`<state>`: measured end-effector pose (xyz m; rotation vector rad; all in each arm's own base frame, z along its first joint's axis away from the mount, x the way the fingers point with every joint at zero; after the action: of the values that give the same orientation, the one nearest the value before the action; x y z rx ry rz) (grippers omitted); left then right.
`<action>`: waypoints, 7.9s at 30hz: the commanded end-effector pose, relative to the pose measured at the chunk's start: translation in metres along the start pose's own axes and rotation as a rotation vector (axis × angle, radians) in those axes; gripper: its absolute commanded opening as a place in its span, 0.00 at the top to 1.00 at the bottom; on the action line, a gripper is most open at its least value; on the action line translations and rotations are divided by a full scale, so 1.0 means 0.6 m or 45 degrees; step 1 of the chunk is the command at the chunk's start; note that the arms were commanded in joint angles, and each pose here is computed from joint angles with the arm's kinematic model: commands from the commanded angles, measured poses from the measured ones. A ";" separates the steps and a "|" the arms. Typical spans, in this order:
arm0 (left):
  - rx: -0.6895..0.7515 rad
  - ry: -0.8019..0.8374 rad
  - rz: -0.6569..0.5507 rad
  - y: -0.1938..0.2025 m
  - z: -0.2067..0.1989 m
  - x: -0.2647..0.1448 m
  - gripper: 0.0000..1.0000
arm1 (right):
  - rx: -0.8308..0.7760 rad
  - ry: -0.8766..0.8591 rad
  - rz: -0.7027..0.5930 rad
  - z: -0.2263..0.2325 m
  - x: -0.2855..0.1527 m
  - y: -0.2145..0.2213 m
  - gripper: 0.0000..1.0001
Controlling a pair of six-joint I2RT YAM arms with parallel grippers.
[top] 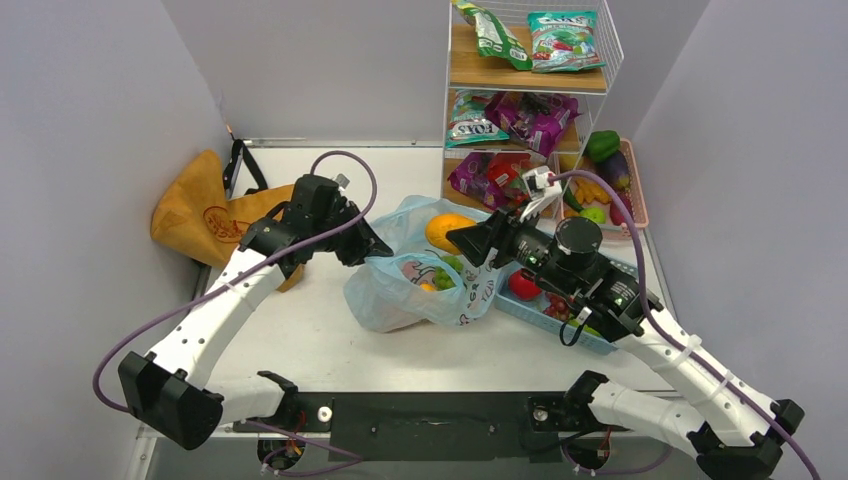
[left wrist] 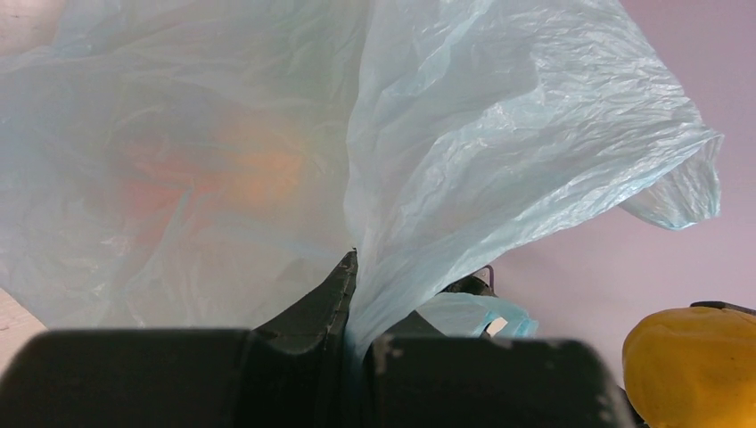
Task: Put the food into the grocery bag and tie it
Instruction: Place the fake vegetable into the grocery bag, then adjust the grocery bag at the center of the board.
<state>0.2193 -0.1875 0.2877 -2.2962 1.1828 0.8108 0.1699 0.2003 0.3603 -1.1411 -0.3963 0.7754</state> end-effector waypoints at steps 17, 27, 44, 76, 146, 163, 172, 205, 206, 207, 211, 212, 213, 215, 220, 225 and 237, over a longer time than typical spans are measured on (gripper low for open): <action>-0.016 0.107 -0.049 0.015 0.016 -0.025 1.00 | -0.278 0.158 0.119 0.008 0.029 -0.003 1.00; -0.036 0.138 -0.049 0.017 0.017 -0.025 1.00 | -0.347 0.185 0.157 0.015 0.049 -0.002 0.78; -0.050 0.130 -0.042 0.021 0.024 -0.026 1.00 | -0.397 0.194 0.140 0.027 0.064 -0.020 0.09; -0.014 0.057 -0.065 0.005 0.028 -0.041 1.00 | -0.630 0.154 0.169 -0.086 -0.078 0.026 0.11; 0.115 -0.050 -0.024 -0.081 -0.022 -0.028 1.00 | -0.403 -0.093 0.382 0.063 -0.034 -0.006 1.00; 0.254 -0.301 -0.211 -0.042 -0.055 -0.134 0.37 | -0.425 0.063 0.635 0.037 0.009 0.049 1.00; 0.370 -0.494 -0.311 0.017 -0.079 -0.168 0.37 | -0.419 0.075 0.696 0.032 0.019 0.066 1.00; 0.042 0.230 -0.055 -0.025 -0.128 -0.054 0.21 | -0.341 -0.058 0.594 0.070 0.032 0.043 1.00; 0.039 0.214 -0.062 -0.028 -0.132 -0.050 0.21 | -0.335 -0.072 0.583 0.074 0.034 0.043 1.00; 0.034 0.204 -0.062 -0.029 -0.133 -0.046 0.21 | -0.323 -0.094 0.592 0.080 0.035 0.049 1.00; -0.002 0.178 -0.035 -0.021 -0.134 -0.014 0.21 | -0.316 -0.154 0.598 0.105 0.045 0.063 1.00; -0.011 0.192 -0.034 -0.018 -0.138 -0.010 0.21 | -0.318 -0.151 0.597 0.108 0.050 0.066 1.00; -0.015 0.202 -0.035 -0.017 -0.141 -0.010 0.21 | -0.321 -0.165 0.606 0.115 0.050 0.072 1.00; -0.015 0.254 -0.049 -0.019 -0.159 -0.019 0.21 | -0.323 -0.183 0.619 0.123 0.054 0.082 1.00; 0.053 0.319 -0.125 -0.035 -0.210 -0.076 0.21 | -0.332 -0.154 0.643 0.118 0.058 0.101 1.00; 0.202 0.084 -0.293 -0.028 -0.222 -0.135 0.21 | -0.372 -0.093 0.639 0.105 0.051 0.097 1.00; 0.469 -0.084 -0.267 0.030 -0.197 -0.175 0.21 | -0.418 0.085 0.708 0.041 0.037 0.086 1.00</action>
<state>0.1981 -0.2217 0.4499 -2.1039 0.9877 0.5275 0.1451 0.2596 0.3121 -1.5798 -0.1678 1.2369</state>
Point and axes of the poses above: each gripper's point midway between its finger pads, its own x axis out along the fingers, its own z axis along the line the jaws close on, y = z × x, the point moved 7 cm from there along -x, back along the fingers, and after that the axes turned 9 degrees about -x, right-handed, at the moved point
